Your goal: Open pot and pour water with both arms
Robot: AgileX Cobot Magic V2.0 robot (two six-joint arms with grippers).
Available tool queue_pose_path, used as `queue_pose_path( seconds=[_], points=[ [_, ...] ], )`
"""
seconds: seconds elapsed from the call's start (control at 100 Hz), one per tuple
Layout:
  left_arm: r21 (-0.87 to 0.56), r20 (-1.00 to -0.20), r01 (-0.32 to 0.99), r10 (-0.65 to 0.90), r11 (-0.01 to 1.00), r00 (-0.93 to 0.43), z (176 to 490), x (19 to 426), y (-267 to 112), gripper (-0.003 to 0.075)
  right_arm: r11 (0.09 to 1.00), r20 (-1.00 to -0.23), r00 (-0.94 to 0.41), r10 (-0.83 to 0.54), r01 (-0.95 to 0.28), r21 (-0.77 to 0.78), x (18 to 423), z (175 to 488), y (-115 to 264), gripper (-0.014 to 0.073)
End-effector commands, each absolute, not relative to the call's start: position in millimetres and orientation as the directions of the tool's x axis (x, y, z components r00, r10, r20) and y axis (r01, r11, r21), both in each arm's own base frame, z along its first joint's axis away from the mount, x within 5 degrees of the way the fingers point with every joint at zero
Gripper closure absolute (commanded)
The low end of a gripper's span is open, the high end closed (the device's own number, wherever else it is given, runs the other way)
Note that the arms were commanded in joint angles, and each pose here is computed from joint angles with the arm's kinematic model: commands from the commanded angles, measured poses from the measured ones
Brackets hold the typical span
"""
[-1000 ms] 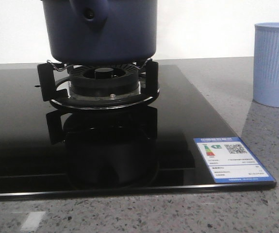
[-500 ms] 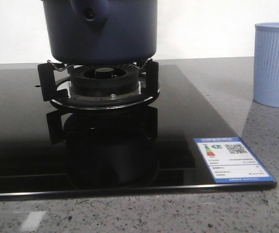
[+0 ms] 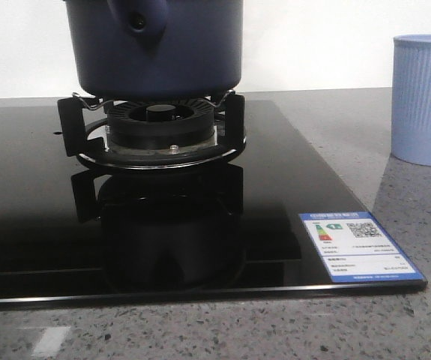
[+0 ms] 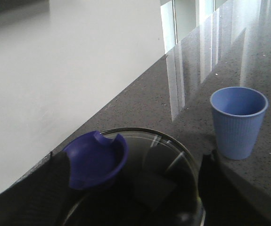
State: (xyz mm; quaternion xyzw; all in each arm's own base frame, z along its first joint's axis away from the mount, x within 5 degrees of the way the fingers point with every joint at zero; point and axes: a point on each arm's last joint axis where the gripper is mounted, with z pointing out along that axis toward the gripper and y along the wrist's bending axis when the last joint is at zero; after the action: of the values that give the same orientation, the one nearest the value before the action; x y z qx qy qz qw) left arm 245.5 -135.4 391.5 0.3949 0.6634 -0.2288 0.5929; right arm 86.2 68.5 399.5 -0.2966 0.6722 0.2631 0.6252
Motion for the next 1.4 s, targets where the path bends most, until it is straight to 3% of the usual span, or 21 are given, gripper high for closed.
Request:
queue_pose_path(
  seconds=[0.0,0.68,0.77,1.08,1.22,1.39],
  points=[
    [0.149,-0.981,0.767,0.191,0.624,0.036,408,255,-141,0.0119,0.703,-1.000,0.000,-0.022,-0.711,-0.015,88,413,67,-0.0008],
    [-0.083,-0.983,0.773,0.075,0.629,-0.167,369,302,-161,0.0116,0.700,-1.000,-0.002,-0.023,-0.714,-0.015,88,413,68,-0.0008],
    [-0.093,-0.983,0.772,0.065,0.629,-0.171,370,302,-161,0.0162,0.700,-1.000,-0.002,-0.023,-0.714,-0.015,88,413,68,-0.0008],
    [-0.093,-0.983,0.773,0.065,0.628,-0.171,370,302,-161,0.0474,0.741,-1.000,0.019,-0.004,-0.672,-0.016,91,415,64,-0.0008],
    [-0.081,-0.987,0.773,0.056,0.629,-0.149,378,301,-160,0.0489,0.828,-0.997,0.069,-0.031,-0.557,-0.064,100,417,54,-0.0008],
    [-0.026,-0.999,0.779,0.017,0.627,-0.047,414,286,-155,0.0488,0.950,-0.987,0.134,-0.086,-0.288,-0.122,117,406,31,-0.0008]
  ],
)
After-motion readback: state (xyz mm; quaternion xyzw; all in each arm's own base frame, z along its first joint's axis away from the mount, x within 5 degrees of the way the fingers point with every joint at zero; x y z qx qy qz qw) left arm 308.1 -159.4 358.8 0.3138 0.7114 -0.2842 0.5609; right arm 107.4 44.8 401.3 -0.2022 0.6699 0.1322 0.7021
